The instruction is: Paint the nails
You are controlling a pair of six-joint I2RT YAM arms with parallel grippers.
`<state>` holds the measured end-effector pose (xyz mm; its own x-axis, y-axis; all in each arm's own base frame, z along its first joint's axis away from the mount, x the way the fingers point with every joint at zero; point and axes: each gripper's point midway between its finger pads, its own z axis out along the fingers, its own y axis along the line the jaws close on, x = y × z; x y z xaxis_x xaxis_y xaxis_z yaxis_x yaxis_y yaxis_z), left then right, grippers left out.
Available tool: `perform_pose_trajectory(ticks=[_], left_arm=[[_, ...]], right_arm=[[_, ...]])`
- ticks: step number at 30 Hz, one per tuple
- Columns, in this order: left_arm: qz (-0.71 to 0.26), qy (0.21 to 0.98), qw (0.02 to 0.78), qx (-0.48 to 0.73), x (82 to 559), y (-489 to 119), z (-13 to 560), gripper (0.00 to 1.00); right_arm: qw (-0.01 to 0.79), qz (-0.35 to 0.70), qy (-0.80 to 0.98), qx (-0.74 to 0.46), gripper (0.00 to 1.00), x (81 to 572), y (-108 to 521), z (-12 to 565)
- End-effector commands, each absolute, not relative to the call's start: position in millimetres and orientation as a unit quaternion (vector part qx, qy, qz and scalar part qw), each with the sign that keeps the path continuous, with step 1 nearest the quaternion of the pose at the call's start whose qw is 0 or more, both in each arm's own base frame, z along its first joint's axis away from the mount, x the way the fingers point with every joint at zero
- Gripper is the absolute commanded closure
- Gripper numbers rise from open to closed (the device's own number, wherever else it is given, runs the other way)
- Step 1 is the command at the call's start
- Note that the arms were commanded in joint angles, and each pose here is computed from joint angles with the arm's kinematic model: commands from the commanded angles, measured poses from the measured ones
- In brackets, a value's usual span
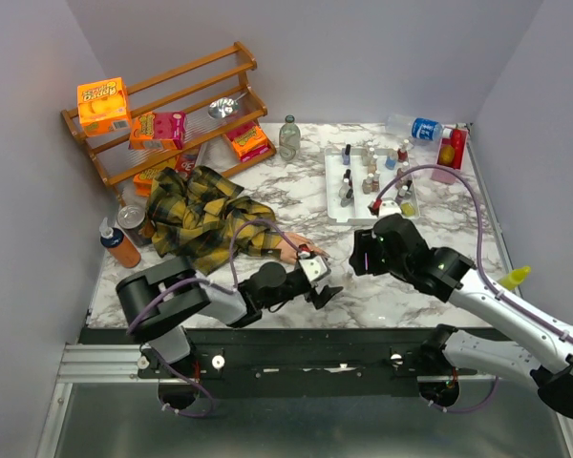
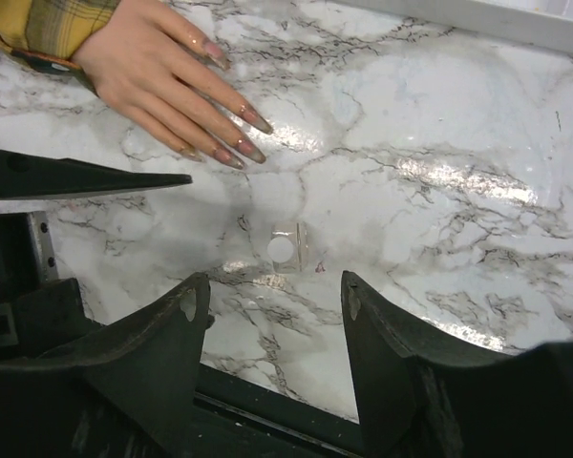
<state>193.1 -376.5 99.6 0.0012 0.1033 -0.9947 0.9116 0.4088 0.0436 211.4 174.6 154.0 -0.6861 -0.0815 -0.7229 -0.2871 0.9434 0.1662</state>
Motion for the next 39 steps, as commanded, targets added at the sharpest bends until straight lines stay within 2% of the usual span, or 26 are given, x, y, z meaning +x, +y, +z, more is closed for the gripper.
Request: perform_pose_trajectory(ticks=[1, 8, 17, 23, 34, 39], left_arm=[[-0.291, 0.686, 0.549, 0.380, 198.5, -340.3, 92.9, 0.08], [-0.214, 0.746, 0.552, 0.306, 215.8, -292.3, 122.1, 0.04], [-0.098, 0.835, 0.533, 0.101, 281.6, -222.9, 130.9, 0.03], [-0.058, 0.830, 0.554, 0.027, 294.8, -186.6, 141.6, 0.01], [-0.046, 0.813, 0.581, 0.009, 294.5, -170.9, 148.2, 0.01], [-0.045, 0.808, 0.588, 0.004, 294.0, -168.2, 149.7, 0.01]], right_arm=[[0.367, 0.148, 0.909, -0.131, 0.34, 210.2, 178.6, 164.7], [0.323, 0.155, 0.919, -0.163, 0.34, 211.5, 193.5, 146.9], [0.295, 0.139, 0.930, -0.172, 0.36, 220.2, 202.3, 122.2], [0.267, 0.122, 0.939, -0.177, 0.38, 221.3, 203.5, 93.3], [0.230, 0.099, 0.953, -0.169, 0.39, 218.5, 200.1, 55.9], [0.220, 0.101, 0.956, -0.164, 0.47, 214.8, 200.2, 45.2]])
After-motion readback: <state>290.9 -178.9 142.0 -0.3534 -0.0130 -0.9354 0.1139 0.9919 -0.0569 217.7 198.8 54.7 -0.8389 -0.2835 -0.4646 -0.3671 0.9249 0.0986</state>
